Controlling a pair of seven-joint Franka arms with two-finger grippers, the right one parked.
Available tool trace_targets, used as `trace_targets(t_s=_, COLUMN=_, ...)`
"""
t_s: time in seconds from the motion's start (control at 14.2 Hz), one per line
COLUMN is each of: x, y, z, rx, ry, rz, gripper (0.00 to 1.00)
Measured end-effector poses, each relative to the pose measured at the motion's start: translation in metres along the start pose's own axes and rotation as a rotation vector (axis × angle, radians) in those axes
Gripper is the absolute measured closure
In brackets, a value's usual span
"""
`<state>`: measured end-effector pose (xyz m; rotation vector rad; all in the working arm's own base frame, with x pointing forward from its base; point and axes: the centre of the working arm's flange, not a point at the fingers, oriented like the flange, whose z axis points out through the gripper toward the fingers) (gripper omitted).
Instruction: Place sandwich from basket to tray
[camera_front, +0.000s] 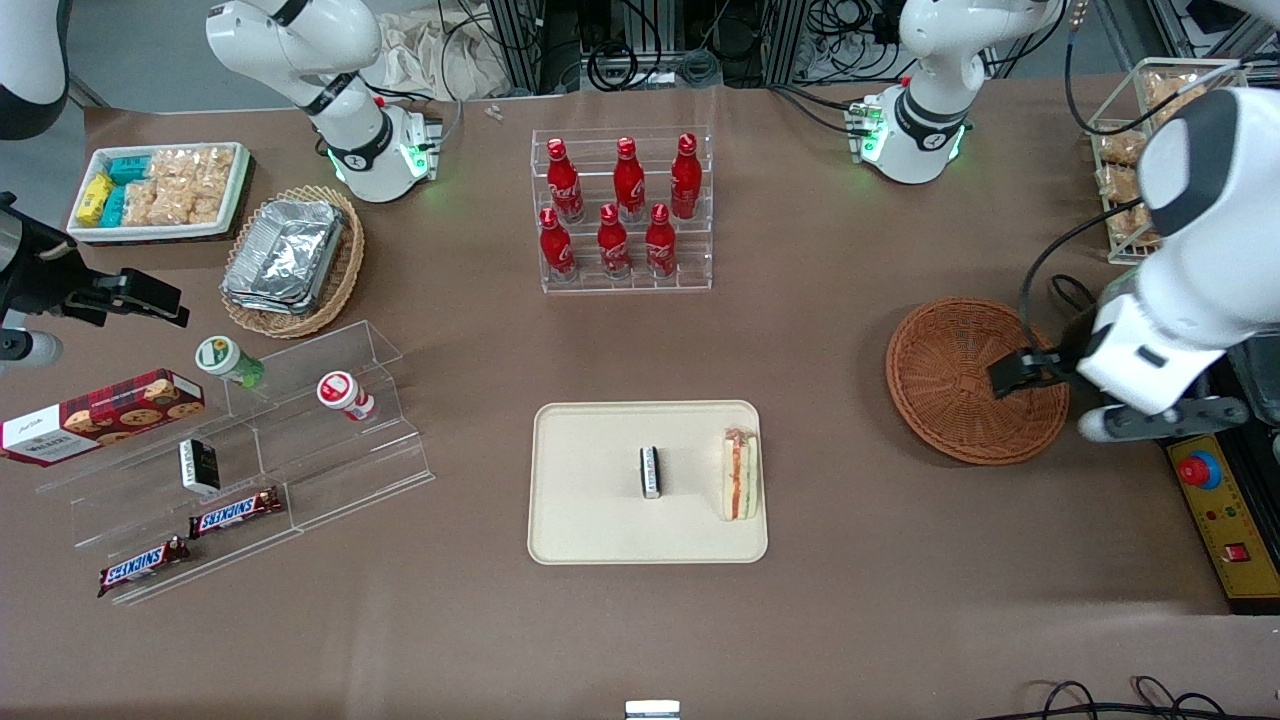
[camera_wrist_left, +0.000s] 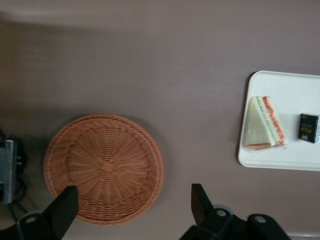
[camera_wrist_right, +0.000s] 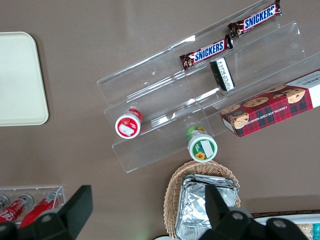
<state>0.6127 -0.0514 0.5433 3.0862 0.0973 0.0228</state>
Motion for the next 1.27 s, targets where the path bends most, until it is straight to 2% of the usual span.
trace_targets(t_s=0.63, x=0.011, y=-0.059, z=0.016, rx=0.000, ry=-0.009, rz=-0.038, gripper=0.00)
trace_targets(t_s=1.05, x=0.011, y=-0.059, z=0.015, rx=0.000, ry=-0.008, rz=-0.047, gripper=0.00)
trace_targets(t_s=1.12, x=0.011, y=-0.056, z=0.015, rx=0.013, ry=-0.008, rz=-0.037, gripper=0.00)
trace_targets(t_s=1.27, x=0.009, y=-0.035, z=0.017, rx=0.078, ry=-0.008, rz=0.017, gripper=0.00)
